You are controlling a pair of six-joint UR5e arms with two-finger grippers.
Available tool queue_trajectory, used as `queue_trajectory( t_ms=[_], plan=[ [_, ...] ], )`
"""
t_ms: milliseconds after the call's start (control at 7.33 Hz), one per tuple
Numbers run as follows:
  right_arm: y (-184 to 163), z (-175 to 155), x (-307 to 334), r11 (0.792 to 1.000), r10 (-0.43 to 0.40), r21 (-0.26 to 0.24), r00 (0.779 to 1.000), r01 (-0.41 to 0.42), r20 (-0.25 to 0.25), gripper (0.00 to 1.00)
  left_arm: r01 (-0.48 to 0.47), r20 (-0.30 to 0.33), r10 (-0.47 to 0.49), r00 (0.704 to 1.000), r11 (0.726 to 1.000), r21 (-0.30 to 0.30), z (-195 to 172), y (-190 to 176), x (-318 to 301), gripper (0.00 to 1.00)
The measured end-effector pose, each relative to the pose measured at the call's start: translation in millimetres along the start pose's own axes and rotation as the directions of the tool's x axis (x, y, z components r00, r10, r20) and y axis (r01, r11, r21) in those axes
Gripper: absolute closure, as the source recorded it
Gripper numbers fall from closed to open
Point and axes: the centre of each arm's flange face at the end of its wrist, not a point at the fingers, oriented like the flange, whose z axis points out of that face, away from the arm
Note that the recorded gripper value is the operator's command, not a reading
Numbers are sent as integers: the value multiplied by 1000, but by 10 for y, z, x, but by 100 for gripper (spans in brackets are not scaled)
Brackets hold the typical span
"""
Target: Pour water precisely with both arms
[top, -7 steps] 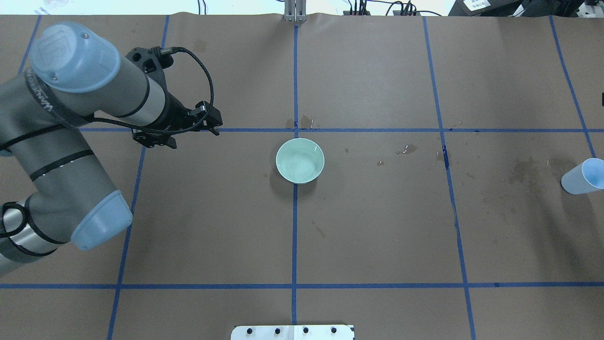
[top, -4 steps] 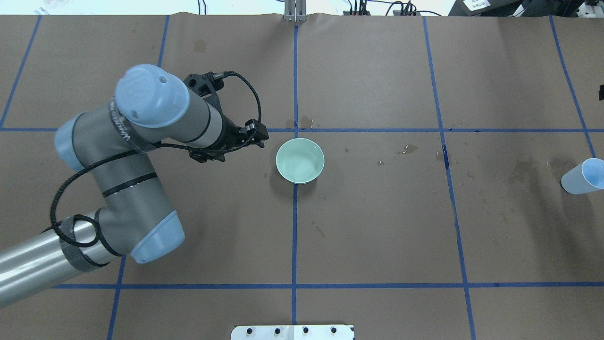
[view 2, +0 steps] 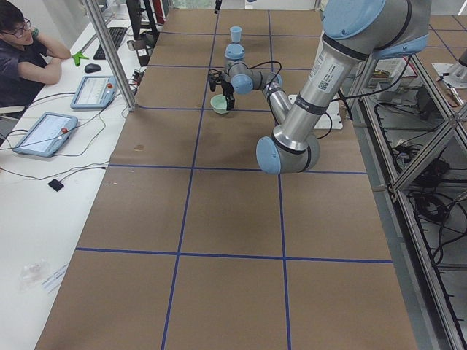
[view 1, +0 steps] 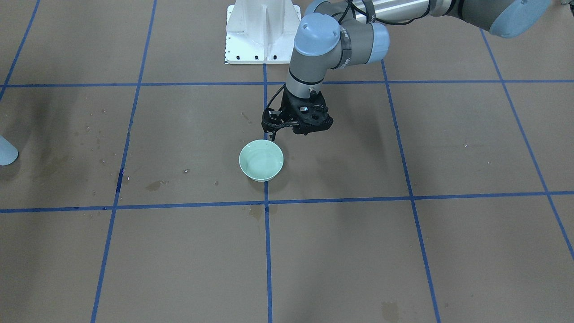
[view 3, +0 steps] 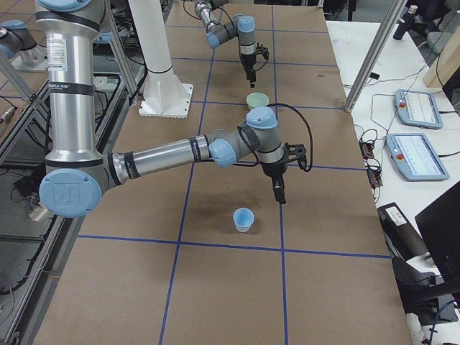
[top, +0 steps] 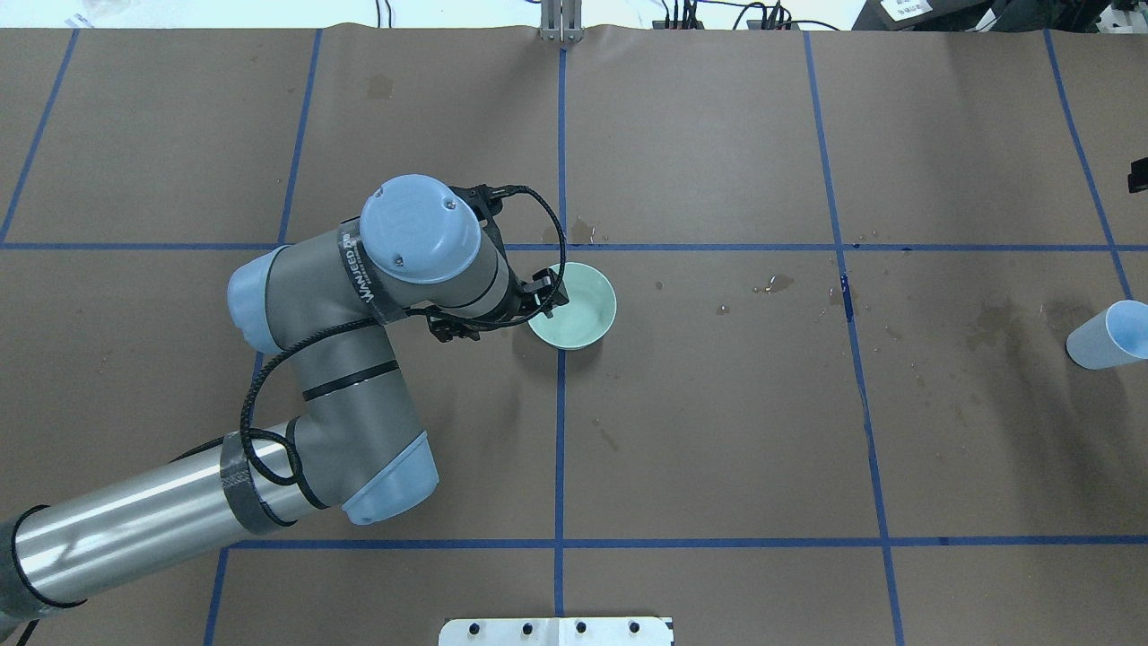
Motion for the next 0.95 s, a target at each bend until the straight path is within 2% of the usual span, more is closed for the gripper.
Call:
queue_trajectory(
  t_ms=[136, 545, 955],
  plan=[
    [-34, -8, -44, 1000, 5, -18, 1000, -5, 11, 1, 0, 8, 0, 1000, 1000, -1, 85, -10, 76, 2],
    [-179, -47, -195, 996, 33, -86, 999, -31, 22, 1, -6, -3, 6, 1000, 1000, 0, 296, -76, 178, 19],
    [-245, -32, -236, 993, 44, -111, 999, -42, 16, 1, -10, -10, 10, 1000, 1000, 3, 492, -152, 132, 35]
  ],
)
